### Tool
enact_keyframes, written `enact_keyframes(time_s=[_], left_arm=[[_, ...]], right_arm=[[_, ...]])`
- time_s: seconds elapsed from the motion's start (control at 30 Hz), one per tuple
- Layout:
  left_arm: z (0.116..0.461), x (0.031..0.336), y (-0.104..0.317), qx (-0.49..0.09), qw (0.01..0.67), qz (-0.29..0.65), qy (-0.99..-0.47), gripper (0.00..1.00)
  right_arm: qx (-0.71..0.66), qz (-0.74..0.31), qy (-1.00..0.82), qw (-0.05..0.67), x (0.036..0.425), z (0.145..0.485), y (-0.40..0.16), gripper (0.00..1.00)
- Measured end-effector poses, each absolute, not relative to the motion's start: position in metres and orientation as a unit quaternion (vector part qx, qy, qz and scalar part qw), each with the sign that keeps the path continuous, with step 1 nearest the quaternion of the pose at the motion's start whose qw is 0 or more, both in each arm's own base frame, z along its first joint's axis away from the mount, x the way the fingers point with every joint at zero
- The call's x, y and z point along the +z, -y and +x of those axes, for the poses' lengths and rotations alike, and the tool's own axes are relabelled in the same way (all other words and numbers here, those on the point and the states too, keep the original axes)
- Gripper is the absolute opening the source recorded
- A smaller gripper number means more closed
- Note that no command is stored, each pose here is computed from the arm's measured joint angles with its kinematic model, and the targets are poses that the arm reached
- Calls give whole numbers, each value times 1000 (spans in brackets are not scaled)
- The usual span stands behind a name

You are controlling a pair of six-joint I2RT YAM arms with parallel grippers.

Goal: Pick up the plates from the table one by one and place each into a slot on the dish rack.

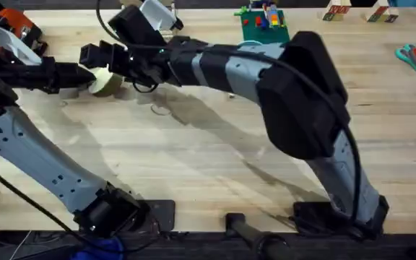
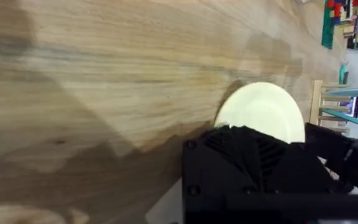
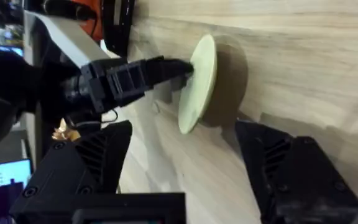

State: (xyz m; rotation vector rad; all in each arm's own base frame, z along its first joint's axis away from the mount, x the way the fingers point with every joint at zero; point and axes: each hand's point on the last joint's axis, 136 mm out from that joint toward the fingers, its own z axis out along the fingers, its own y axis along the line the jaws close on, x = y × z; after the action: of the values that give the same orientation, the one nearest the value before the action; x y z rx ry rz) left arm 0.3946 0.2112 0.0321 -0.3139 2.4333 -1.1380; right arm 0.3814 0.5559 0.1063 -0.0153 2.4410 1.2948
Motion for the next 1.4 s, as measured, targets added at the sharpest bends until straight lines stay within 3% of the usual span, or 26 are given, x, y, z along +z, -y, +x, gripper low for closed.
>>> enact_keyframes(time_s=[0.2, 0.5, 1.17, 1.4], left_arm=[[395, 32, -211, -411, 217, -113, -878, 41], [395, 32, -211, -411, 217, -113, -878, 41], [395, 32, -211, -411, 217, -113, -878, 41], [395, 32, -211, -411, 217, -113, -878, 41]], right_arm=[[465, 10, -864, 191, 90, 385, -563, 993], [494, 17, -843, 214, 102, 383, -579, 994], [509, 43, -830, 225, 87, 384, -591, 986], [513, 57, -828, 218, 82, 384, -592, 882]])
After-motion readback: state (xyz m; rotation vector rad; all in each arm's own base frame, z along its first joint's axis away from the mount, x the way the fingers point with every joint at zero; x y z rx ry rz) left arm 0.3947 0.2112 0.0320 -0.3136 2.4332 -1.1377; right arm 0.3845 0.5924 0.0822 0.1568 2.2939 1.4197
